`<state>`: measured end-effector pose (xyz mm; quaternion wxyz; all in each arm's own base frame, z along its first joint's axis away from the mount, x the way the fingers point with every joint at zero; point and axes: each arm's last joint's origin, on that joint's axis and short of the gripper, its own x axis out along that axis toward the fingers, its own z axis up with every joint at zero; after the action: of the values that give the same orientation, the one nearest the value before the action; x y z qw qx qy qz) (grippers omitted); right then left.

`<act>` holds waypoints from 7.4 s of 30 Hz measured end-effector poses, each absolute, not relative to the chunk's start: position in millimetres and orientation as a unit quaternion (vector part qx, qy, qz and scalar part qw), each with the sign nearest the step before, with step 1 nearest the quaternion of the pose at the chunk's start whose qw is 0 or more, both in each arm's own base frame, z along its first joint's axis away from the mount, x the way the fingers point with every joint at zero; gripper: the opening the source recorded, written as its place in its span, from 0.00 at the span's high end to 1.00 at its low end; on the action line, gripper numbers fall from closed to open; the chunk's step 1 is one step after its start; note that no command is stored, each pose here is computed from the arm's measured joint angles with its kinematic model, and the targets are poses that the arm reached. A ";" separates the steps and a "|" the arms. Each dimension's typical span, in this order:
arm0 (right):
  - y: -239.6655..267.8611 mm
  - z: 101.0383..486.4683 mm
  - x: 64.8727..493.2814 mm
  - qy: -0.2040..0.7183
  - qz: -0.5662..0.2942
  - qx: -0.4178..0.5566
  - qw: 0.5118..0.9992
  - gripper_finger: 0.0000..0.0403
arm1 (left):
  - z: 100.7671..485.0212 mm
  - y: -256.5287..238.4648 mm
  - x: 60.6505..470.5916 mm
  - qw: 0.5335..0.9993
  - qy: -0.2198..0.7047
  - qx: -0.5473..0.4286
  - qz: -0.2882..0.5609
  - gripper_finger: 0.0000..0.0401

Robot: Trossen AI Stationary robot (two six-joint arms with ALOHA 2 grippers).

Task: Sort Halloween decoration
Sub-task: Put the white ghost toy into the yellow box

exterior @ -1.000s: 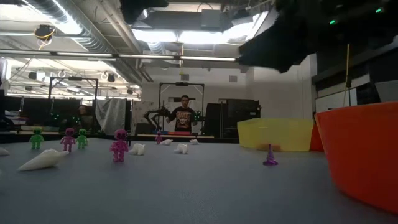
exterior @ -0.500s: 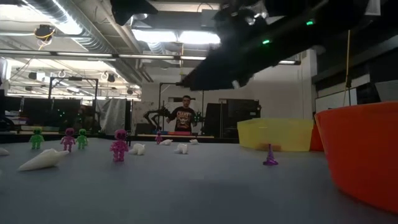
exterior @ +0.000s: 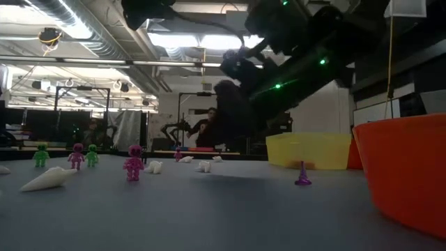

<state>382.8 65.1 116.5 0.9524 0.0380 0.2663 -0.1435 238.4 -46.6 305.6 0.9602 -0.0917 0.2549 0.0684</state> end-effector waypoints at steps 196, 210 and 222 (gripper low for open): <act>143.3 184.1 240.4 0.713 0.256 0.178 0.629 0.45 | 208.9 -212.4 206.1 0.870 0.475 -0.097 -0.093 0.63; 142.6 183.4 241.0 0.715 0.228 0.179 0.636 0.45 | 166.9 -236.6 194.4 0.860 0.506 -0.041 -0.049 0.63; 142.1 183.0 241.4 0.715 0.215 0.176 0.642 0.45 | 162.1 -232.9 177.1 0.852 0.515 -0.076 0.060 0.63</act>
<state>241.4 142.1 183.0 0.6418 0.1760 0.7148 0.2150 177.1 -232.9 162.1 0.8515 -0.0761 0.5153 0.0599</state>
